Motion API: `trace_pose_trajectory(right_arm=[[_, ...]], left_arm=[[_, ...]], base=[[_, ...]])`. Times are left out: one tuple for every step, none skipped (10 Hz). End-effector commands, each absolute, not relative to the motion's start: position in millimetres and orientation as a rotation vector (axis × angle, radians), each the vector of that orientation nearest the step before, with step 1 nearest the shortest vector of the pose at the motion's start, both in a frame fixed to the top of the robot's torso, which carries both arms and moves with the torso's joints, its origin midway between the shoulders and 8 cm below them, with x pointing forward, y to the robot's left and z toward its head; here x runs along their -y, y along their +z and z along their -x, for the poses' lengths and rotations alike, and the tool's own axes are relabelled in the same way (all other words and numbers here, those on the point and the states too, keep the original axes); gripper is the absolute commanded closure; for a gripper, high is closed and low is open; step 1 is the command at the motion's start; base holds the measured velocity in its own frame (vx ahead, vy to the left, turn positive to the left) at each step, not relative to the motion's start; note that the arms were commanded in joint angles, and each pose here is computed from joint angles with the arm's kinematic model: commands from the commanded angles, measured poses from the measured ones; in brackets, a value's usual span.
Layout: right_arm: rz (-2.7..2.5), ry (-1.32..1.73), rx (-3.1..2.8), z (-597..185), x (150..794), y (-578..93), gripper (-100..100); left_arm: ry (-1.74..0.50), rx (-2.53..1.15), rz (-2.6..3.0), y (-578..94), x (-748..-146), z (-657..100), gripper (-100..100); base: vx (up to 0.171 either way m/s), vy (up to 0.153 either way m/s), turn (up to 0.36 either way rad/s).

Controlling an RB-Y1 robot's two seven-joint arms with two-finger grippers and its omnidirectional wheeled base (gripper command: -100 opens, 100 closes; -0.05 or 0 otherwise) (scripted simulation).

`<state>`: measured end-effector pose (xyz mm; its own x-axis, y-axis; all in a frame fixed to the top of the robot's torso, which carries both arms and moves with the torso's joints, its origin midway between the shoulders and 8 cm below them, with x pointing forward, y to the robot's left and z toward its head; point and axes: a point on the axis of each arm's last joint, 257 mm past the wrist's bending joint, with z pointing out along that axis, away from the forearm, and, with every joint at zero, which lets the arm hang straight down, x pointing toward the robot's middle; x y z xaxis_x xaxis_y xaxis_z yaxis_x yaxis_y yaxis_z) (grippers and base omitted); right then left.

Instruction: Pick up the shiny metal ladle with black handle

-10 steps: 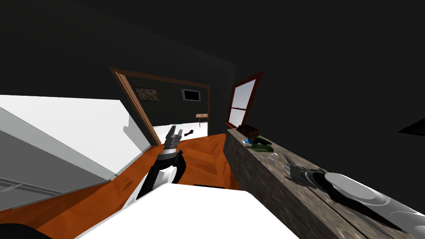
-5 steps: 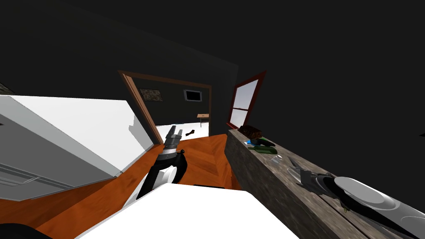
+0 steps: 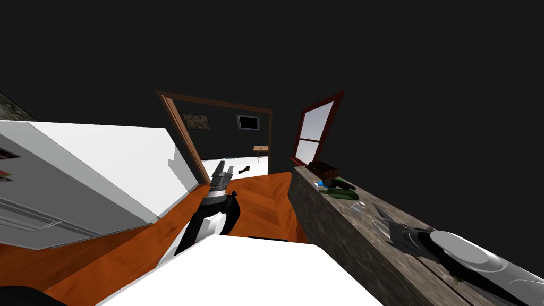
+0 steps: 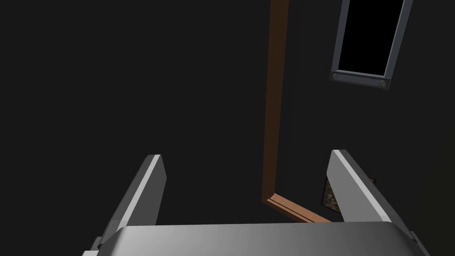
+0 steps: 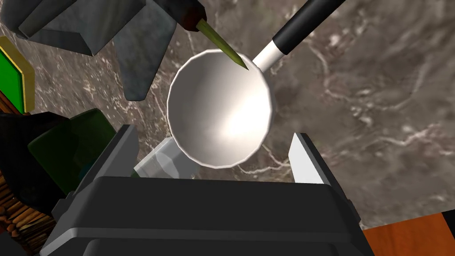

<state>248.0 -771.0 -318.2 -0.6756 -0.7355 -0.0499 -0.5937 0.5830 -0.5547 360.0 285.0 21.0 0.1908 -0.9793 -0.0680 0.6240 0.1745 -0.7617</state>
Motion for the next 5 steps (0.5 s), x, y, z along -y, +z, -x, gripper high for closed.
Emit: trace_pose_trajectory(right_arm=[[1.093,-0.740,-2.541,-248.0,771.0,-318.2,-100],[1.094,-0.743,-2.540,-247.8,771.2,-319.3,100],[1.095,-0.739,-2.542,-247.0,770.4,-320.6,100],[1.095,-0.730,-2.547,-245.3,768.8,-323.3,100],[1.092,-0.733,-2.546,-245.9,769.5,-322.2,100]], left_arm=[[-1.255,-0.647,0.677,21.0,-285.0,-360.0,0],[-1.255,-0.647,0.677,21.0,-285.1,-359.9,0],[-1.255,-0.647,0.677,21.0,-285.0,-360.0,0],[-1.255,-0.647,0.677,21.0,-285.0,-360.0,0],[-1.255,-0.647,0.677,21.0,-285.0,-360.0,0]], base=[[0.021,-0.029,0.029],[0.000,0.000,0.000],[-0.004,0.008,-0.012],[0.000,0.000,0.000],[0.000,0.000,0.000]])
